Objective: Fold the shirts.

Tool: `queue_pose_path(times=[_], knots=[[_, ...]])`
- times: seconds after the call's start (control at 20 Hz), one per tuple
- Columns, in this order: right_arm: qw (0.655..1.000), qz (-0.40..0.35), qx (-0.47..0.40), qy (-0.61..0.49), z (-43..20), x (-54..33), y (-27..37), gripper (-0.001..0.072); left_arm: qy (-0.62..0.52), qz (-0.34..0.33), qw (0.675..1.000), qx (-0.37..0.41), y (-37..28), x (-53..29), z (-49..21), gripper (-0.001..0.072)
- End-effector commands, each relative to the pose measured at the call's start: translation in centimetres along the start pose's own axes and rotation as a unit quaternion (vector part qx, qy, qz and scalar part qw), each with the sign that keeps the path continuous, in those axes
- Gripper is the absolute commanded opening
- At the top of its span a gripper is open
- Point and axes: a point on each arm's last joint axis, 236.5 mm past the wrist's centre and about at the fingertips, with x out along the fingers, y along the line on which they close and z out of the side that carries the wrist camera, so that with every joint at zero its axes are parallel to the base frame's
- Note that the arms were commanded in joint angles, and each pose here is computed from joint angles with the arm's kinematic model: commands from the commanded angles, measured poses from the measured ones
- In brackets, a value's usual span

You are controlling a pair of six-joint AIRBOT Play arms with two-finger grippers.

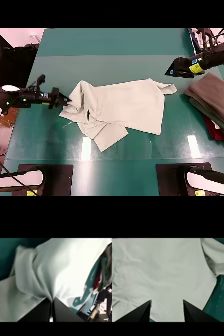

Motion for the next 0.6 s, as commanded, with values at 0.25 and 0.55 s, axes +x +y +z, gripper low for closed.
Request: queue_pose_path(times=[0.25,0.55], knots=[[0.998,-0.003,0.021,0.059,-8.8,2.0,-1.3,0.0448,-0.054,0.005,0.97,0.237,-11.5,-7.9,4.8,0.0025],[0.994,-0.007,0.045,0.096,-15.2,4.2,-2.6,0.0448,-0.02,0.124,0.96,0.252,-6.1,-8.7,4.6,0.0026]])
